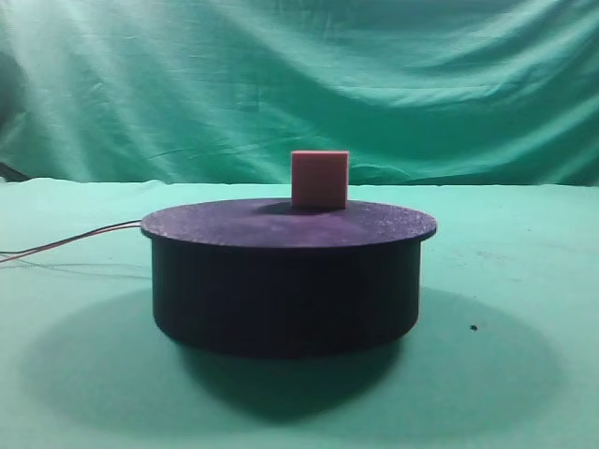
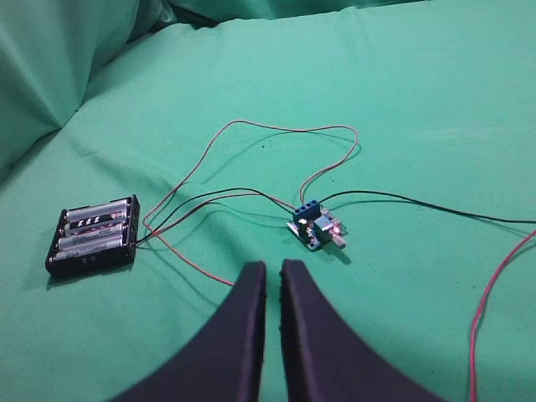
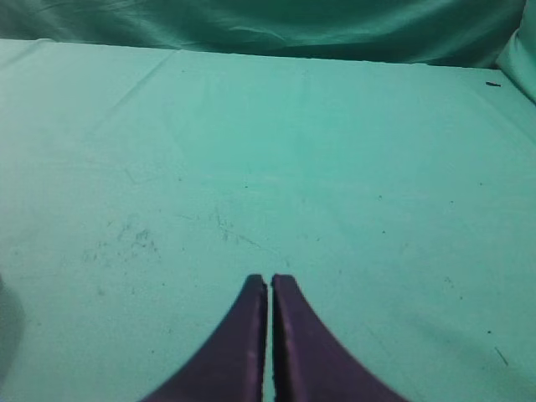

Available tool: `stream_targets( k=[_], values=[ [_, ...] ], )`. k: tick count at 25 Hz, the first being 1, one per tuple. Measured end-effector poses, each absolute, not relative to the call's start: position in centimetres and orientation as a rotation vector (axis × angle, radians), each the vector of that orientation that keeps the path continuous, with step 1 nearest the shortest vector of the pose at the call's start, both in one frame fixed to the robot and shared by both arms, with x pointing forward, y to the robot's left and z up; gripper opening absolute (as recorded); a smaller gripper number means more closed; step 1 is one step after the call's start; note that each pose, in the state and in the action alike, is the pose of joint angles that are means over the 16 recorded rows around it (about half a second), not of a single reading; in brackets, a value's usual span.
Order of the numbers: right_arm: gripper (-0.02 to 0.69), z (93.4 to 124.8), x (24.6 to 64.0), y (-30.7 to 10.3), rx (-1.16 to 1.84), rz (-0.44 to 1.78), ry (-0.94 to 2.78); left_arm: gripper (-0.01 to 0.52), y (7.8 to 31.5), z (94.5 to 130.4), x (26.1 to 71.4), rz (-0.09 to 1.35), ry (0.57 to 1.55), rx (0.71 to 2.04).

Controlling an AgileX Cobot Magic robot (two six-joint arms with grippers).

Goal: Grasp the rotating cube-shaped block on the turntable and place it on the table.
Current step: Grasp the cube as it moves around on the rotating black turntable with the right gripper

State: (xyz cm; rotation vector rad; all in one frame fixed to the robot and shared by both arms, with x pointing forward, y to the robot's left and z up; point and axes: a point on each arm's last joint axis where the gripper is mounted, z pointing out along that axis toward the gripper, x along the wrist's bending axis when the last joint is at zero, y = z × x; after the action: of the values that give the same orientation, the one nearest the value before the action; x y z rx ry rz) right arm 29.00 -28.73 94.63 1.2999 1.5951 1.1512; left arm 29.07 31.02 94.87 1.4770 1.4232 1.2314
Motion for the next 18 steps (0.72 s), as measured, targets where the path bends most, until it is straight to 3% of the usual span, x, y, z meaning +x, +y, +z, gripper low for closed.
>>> stream_targets(
  k=[11,18],
  values=[
    [0.000,94.7,29.0,-28.7,1.295,1.157,1.587,0.000,31.0,94.9,29.1,1.231,1.423,1.477],
    [0.000,96.1,29.3,-28.7,1.274,1.314,1.420,0.000,31.0,94.9,29.1,1.231,1.423,1.477]
  ],
)
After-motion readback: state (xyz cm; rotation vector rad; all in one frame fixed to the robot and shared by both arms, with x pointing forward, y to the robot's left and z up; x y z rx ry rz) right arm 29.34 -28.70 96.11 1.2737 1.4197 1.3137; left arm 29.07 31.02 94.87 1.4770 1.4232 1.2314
